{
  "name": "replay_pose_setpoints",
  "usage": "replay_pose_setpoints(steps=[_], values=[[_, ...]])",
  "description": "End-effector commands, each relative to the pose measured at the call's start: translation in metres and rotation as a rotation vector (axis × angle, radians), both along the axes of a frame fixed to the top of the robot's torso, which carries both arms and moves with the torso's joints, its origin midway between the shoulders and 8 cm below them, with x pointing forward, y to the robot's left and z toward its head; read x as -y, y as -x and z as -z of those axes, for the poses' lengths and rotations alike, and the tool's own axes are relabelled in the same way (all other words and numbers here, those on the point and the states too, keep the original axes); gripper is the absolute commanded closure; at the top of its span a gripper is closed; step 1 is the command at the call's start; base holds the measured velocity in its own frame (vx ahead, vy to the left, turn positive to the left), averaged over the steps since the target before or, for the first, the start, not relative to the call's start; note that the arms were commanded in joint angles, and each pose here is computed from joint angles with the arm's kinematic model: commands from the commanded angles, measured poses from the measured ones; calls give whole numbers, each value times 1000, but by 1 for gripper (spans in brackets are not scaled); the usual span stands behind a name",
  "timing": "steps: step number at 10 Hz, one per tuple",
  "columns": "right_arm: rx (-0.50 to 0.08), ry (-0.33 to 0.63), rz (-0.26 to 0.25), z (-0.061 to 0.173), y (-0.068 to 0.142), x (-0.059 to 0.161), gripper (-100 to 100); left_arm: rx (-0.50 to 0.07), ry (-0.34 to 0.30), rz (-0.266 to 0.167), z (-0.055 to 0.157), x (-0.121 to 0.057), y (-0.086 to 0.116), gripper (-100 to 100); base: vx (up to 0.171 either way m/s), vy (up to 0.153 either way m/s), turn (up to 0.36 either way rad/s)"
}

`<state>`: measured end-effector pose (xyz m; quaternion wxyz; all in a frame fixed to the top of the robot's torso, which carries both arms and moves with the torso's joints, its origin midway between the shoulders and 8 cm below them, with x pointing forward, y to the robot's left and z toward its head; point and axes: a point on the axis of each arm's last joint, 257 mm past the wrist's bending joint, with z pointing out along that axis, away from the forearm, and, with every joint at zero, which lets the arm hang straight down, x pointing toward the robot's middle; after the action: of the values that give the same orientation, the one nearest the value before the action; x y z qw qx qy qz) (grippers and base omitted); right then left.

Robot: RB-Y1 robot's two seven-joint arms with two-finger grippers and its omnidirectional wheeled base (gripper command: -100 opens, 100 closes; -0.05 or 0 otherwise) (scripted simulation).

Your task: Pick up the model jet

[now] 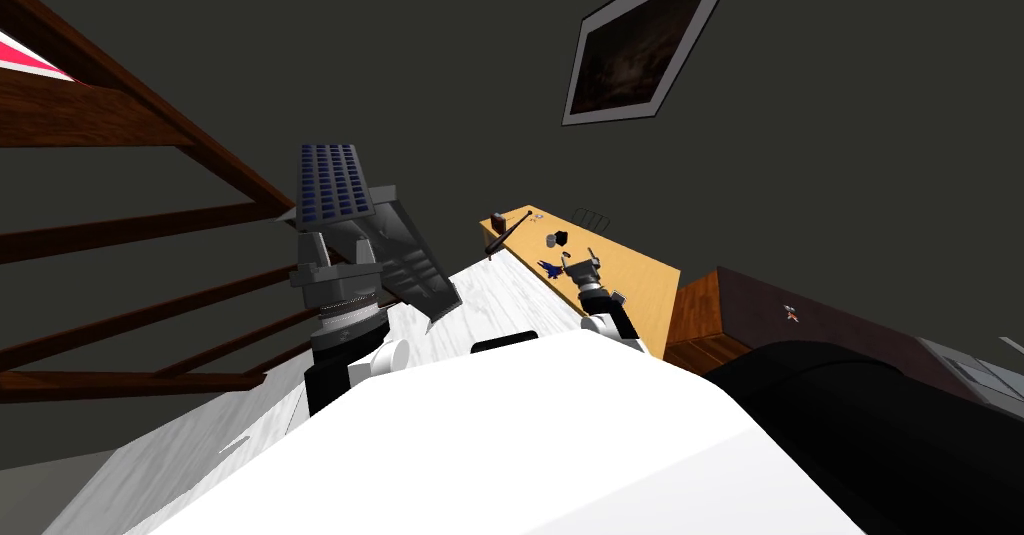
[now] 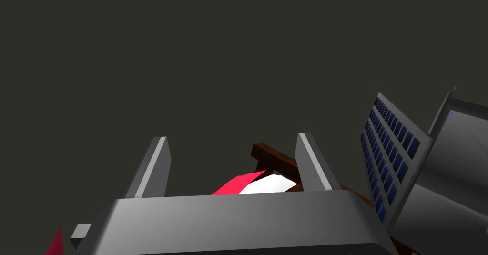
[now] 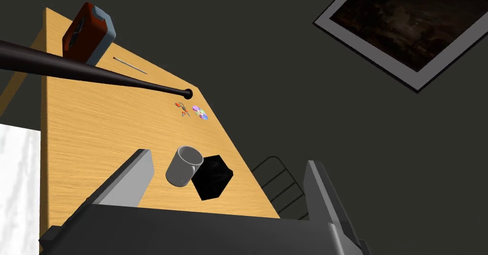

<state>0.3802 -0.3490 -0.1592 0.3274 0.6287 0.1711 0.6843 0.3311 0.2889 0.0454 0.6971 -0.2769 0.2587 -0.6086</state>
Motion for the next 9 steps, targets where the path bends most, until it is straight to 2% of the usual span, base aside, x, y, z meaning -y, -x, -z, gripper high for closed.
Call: replay_pose_setpoints(steps=[1, 2, 3, 4, 5, 6, 7, 8, 9], values=[[-18, -51, -4, 9, 0, 4, -100, 0, 0, 0, 0, 0, 0, 0, 7, 19, 17], [-54, -131, -6, 26, 1, 9, -100, 0, 0, 0, 0, 0, 0, 0, 13, 24, 30], [-52, -142, -7, 26, 1, 9, -100, 0, 0, 0, 0, 0, 0, 0, 13, 20, 16], [-88, -222, -6, 44, 2, 14, -100, 0, 0, 0, 0, 0, 0, 0, 17, 18, 33], [-85, -234, -7, 44, 2, 14, -100, 0, 0, 0, 0, 0, 0, 0, 17, 14, 15], [-120, -316, -3, 62, 4, 19, -100, 0, 0, 0, 0, 0, 0, 0, 20, 18, 28], [-118, -328, -4, 62, 4, 19, -100, 0, 0, 0, 0, 0, 0, 0, 16, 16, 16], [-152, -408, 2, 80, 6, 23, -100, 0, 0, 0, 0, 0, 0, 0, 26, 17, 31], [-149, -421, 2, 80, 6, 23, -100, 0, 0, 0, 0, 0, 0, 0, 24, 9, 16]])
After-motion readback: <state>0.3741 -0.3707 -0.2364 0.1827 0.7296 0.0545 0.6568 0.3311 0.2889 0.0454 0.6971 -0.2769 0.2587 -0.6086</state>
